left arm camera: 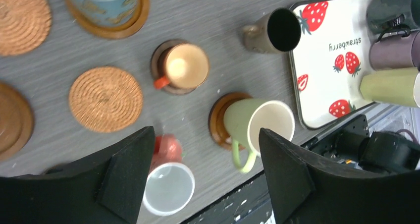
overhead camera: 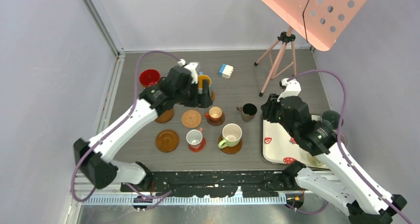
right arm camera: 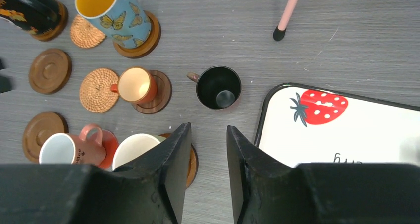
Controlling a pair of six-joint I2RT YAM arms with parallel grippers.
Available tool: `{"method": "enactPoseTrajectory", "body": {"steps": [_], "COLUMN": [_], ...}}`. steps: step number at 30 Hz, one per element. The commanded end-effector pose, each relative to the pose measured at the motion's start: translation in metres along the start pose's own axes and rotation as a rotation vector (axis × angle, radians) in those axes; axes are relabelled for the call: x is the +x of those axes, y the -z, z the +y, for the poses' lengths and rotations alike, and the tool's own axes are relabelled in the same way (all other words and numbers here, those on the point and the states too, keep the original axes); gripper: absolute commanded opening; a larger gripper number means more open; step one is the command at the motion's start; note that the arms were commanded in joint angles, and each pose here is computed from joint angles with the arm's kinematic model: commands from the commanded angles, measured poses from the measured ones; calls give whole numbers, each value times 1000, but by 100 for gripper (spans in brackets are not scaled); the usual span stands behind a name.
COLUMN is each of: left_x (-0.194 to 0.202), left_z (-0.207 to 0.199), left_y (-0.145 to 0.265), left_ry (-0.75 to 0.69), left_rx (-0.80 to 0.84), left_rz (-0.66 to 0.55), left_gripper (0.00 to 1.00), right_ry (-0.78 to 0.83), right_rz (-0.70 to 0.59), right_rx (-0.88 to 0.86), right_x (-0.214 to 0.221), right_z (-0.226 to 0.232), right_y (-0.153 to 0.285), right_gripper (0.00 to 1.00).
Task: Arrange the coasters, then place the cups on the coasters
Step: Pick up the cup at the center of the board.
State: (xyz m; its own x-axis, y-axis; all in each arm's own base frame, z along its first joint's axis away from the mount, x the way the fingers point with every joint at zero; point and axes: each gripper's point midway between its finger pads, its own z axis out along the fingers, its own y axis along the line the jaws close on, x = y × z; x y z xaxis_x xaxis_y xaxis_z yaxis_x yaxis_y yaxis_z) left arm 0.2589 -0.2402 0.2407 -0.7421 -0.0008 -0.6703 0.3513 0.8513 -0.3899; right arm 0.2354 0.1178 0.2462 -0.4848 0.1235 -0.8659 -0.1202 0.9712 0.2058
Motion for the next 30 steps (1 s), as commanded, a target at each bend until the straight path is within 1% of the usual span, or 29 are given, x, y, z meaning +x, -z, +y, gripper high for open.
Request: {"method": "enactPoseTrajectory", "body": {"steps": [1,5,8,13,20,30], "left_x": [-36,-41,-38,-26,-7,11], "left_z": [-39,-65,-79,-94,-106,-115], "left_y": [-32,-69,-97,-138,-176,-209], "left_ry": [-16,-12,-5,24,66,70], "left_rx": [55,85,99,124,152,175], "left_rz": [-68,-53,-29,24,78,153], "left_gripper": [77,73,69,65,60,53], "right_ry": [-63,-82,-93,-97,-111,-102], "right_rz": [-105,-145,-171,-187,-193,-190], "right_rx": [-31,-40,-41,-39,5,14], "right_x": [-15,-16,-19,-16,-11,-7], "right_z": [-2,-8,-12,-18,-29,-32], "right_y": [15,28,36,43,45,43], "right_gripper": [42,53,56,57,57,57]}}
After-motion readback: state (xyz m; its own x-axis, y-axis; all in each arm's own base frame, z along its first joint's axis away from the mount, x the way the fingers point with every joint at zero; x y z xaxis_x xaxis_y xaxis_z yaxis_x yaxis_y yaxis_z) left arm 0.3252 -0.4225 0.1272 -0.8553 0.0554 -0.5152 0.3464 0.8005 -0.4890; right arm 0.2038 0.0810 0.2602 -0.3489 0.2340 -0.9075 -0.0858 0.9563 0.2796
